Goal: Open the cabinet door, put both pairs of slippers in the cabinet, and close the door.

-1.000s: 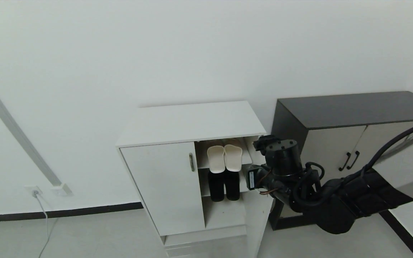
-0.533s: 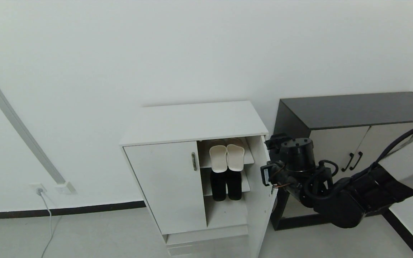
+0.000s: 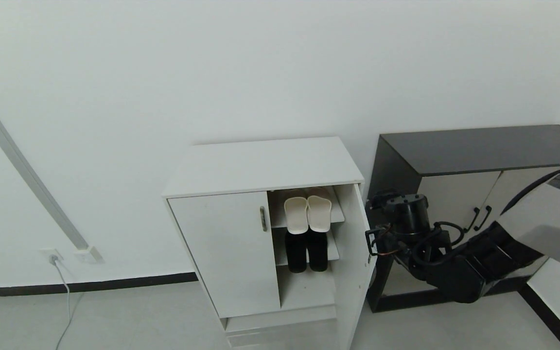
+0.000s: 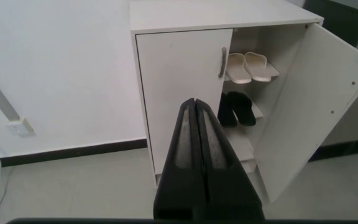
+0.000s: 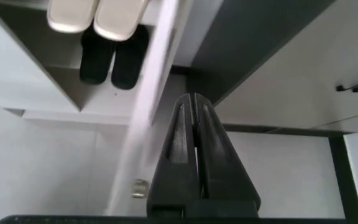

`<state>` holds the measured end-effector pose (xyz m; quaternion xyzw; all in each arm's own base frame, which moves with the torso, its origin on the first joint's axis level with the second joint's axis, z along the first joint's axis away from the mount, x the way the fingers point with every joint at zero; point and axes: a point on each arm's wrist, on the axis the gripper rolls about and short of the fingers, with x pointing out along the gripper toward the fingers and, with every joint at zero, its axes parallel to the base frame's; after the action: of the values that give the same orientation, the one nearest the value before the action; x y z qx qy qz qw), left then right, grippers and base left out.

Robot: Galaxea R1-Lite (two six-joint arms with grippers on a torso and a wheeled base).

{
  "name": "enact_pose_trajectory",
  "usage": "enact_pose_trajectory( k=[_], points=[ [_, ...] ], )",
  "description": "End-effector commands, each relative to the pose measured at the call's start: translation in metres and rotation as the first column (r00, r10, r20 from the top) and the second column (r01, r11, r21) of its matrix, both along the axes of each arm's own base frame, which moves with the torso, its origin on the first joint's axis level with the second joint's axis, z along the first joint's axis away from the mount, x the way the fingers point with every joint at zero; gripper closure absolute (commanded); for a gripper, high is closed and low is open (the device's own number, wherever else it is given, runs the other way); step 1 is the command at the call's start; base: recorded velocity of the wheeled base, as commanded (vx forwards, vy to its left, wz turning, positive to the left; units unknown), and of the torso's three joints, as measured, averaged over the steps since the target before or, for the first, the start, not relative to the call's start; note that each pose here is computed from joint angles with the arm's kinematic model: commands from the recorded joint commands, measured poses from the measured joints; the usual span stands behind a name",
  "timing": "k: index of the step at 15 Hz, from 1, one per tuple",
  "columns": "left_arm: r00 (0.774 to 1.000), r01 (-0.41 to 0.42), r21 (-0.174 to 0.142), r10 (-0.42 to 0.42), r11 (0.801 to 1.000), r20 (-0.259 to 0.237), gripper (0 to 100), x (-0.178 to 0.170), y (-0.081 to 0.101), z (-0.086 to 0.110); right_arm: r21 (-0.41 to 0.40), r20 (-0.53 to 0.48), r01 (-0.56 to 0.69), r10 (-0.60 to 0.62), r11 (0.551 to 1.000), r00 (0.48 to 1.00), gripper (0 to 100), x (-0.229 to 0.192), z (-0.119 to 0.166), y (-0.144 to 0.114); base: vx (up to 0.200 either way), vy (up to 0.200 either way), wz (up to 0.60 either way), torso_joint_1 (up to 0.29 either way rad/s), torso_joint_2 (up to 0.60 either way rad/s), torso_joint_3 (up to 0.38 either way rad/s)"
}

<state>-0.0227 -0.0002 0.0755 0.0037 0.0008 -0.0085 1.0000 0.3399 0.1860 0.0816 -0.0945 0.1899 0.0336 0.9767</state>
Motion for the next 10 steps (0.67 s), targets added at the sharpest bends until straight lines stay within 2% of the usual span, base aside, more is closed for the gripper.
enact_pose_trajectory(
  k=[1,3,6,10],
  points=[
    [1.000,0.000,0.000,0.000,1.000,0.000,100,0.000,0.000,0.000,0.000,-0.039,-0.026,0.026,1.000,0.999,100,0.009,-0.021,0.005,0.000,0.000,0.00,0.000,0.00,0.000],
    [1.000,0.000,-0.001,0.000,1.000,0.000,100,0.000,0.000,0.000,0.047,-0.025,-0.053,0.054,0.997,0.998,100,0.016,-0.022,0.012,0.000,0.000,0.00,0.000,0.00,0.000],
    [1.000,0.000,0.000,0.000,1.000,0.000,100,0.000,0.000,0.000,0.161,0.018,-0.090,0.088,0.983,0.996,100,0.026,-0.015,0.036,0.000,0.000,0.00,0.000,0.00,0.000],
    [1.000,0.001,0.000,-0.001,1.000,0.000,100,0.000,0.000,0.000,0.288,0.052,-0.193,0.186,0.938,0.981,100,0.034,-0.012,0.067,0.000,0.000,0.00,0.000,0.00,0.000]
  ],
)
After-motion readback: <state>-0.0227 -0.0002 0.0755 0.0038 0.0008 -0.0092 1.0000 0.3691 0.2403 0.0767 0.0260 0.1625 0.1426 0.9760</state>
